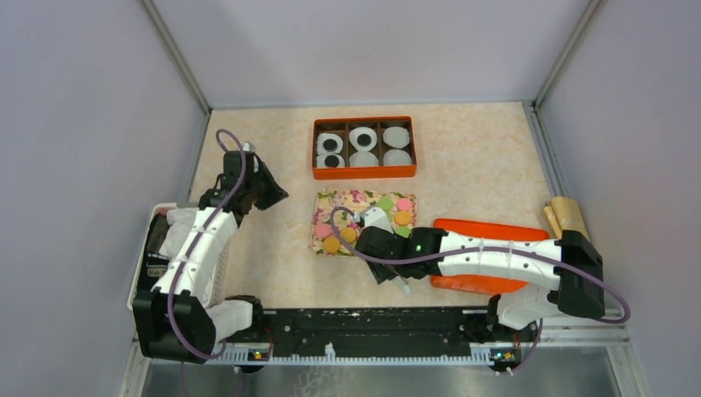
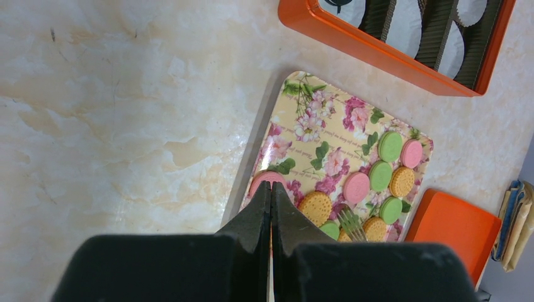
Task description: Pack the cookies
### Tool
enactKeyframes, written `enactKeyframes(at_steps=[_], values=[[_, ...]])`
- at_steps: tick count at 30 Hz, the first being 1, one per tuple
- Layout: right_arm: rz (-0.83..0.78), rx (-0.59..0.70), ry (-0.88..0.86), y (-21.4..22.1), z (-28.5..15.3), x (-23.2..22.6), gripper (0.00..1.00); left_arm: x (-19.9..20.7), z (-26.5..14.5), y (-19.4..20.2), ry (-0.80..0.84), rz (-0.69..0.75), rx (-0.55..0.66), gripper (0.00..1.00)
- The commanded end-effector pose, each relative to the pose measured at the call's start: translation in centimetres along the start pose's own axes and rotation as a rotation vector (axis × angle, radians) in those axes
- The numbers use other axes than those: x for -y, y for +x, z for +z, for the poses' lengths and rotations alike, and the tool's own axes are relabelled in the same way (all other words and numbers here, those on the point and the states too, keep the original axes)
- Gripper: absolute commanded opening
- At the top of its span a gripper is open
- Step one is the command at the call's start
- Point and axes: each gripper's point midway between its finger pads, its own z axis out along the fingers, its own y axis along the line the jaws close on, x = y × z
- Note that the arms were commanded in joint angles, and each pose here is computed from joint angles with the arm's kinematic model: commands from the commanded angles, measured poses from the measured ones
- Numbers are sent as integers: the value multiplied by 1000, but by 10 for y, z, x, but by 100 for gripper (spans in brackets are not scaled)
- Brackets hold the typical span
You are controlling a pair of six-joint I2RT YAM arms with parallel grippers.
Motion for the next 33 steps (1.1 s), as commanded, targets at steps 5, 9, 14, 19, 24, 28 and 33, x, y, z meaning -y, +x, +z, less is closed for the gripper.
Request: enactKeyframes(at_steps=[5, 9, 14, 19, 24, 28, 33], values=[[-9, 78, -9, -31, 4, -18, 45, 0, -2, -3, 9, 4, 19, 0], [-19, 76, -13, -34, 8, -22, 32, 0, -1, -3, 6, 4, 18, 0], [-7, 108, 5, -44, 2, -19, 7, -2, -1, -1, 0, 5, 16, 0], [22, 206, 64, -71, -17, -6, 4, 0, 1, -2, 9, 2, 14, 0], [36, 277, 116, -107, -29, 8, 4, 3, 2, -6, 17, 4, 18, 0], [76, 313, 170, -139, -26, 35, 4, 4, 3, -8, 16, 8, 22, 0], [125, 350, 223, -177, -12, 73, 4, 4, 5, -9, 14, 12, 20, 0]])
